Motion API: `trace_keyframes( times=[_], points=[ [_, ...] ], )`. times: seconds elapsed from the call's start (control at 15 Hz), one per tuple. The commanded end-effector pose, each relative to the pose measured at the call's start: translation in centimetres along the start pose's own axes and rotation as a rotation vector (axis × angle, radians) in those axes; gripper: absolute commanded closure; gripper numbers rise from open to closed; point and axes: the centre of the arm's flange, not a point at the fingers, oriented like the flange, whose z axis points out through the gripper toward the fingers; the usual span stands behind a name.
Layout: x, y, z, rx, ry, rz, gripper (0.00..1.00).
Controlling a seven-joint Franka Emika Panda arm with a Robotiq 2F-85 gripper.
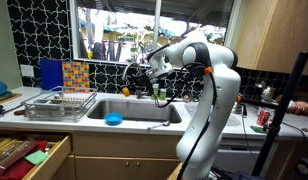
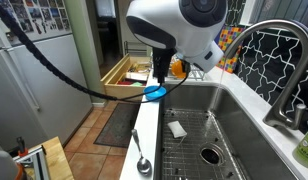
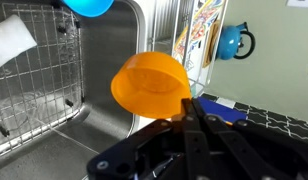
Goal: Put the blue bowl on the counter in front of the sink and spill the liquid in the orange bowl into the sink then set it down on the counter next to the blue bowl.
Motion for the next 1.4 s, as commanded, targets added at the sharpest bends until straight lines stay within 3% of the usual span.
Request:
trace_keyframes(
  times=[0.0, 0.53, 1.2, 1.33],
  points=[
    [0.8, 0.6, -0.5, 0.115, 0.029, 0.16, 1.0],
    [1.3, 1.4, -1.8, 0.412, 0.105, 0.424, 1.0],
    [0.2, 1.4, -0.1, 0.582, 0.082, 0.52, 1.0],
    [0.1, 1.2, -0.1, 0.662, 0.066, 0.516, 1.0]
  ],
)
